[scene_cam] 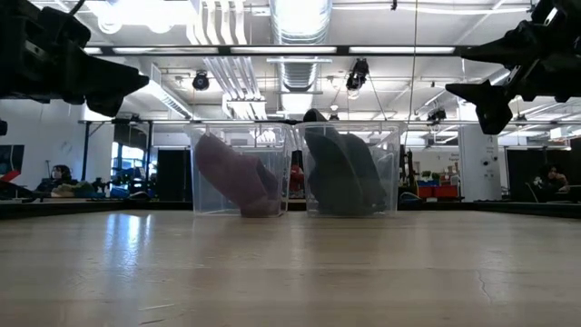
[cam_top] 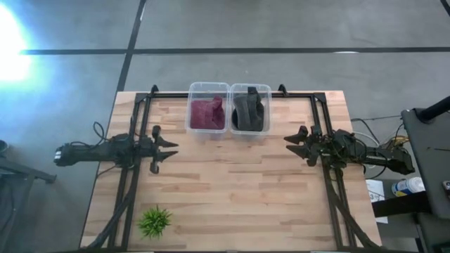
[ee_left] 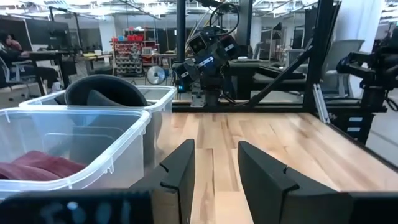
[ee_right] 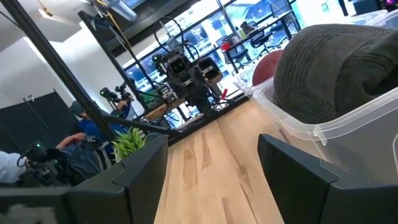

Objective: Pick & Place hat
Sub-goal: Return to Home Position

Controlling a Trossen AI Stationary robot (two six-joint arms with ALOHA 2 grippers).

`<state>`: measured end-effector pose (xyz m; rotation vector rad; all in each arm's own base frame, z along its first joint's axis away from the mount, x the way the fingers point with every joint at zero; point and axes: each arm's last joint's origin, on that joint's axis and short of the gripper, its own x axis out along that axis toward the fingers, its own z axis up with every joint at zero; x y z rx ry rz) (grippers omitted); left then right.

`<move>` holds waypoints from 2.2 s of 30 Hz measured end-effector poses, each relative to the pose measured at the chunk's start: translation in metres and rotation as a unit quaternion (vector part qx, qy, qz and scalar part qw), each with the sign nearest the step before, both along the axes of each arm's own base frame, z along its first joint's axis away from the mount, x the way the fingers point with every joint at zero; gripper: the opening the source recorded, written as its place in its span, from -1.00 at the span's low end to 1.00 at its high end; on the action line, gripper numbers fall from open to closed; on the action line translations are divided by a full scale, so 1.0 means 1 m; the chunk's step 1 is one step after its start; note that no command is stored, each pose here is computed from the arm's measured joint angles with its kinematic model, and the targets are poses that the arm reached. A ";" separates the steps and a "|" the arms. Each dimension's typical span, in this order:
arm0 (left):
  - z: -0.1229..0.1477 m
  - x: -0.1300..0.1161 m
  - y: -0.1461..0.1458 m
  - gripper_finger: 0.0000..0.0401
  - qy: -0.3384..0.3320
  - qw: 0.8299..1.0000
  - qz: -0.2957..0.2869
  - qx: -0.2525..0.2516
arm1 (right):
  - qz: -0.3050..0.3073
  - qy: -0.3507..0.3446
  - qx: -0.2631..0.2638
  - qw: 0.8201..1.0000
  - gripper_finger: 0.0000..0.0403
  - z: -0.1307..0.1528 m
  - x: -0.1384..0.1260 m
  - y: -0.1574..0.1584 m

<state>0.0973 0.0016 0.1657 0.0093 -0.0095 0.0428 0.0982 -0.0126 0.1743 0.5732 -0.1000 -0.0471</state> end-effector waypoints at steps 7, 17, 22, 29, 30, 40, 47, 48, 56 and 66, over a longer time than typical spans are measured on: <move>0.002 0.000 0.000 -0.42 -0.010 1.000 0.002 -0.023 | 0.000 0.000 0.000 1.000 0.22 0.000 0.000 0.000; 0.003 0.000 0.000 -0.42 -0.013 1.000 0.003 -0.024 | 0.000 0.000 0.000 1.000 0.22 0.000 0.000 0.000; 0.003 0.000 0.000 -0.42 -0.013 1.000 0.003 -0.024 | 0.000 0.000 0.000 1.000 0.22 0.000 0.000 0.000; 0.004 0.000 0.000 -0.42 -0.014 1.000 0.003 -0.024 | 0.000 0.000 0.000 1.000 0.22 0.000 0.000 0.000; 0.004 0.000 0.000 -0.42 -0.015 1.000 0.003 -0.024 | 0.000 0.000 0.000 1.000 0.22 0.000 0.000 0.000; 0.004 0.000 0.000 -0.42 -0.014 1.000 0.003 -0.024 | 0.008 -0.018 -0.094 0.995 0.22 0.004 -0.002 0.003; 0.004 0.000 0.000 -0.42 -0.014 1.000 0.003 -0.024 | 0.050 -0.009 -0.189 0.981 0.22 0.001 -0.002 0.013; 0.004 0.000 0.000 -0.42 -0.014 1.000 0.002 -0.024 | 0.056 0.003 -0.199 0.978 0.22 -0.001 -0.001 0.014; 0.004 0.000 0.000 -0.42 -0.014 1.000 0.002 -0.024 | 0.056 0.027 -0.220 0.974 0.22 -0.006 -0.001 0.014; 0.004 0.000 0.000 -0.42 -0.013 1.000 0.002 -0.024 | 0.057 0.031 -0.218 0.974 0.22 -0.007 0.000 0.014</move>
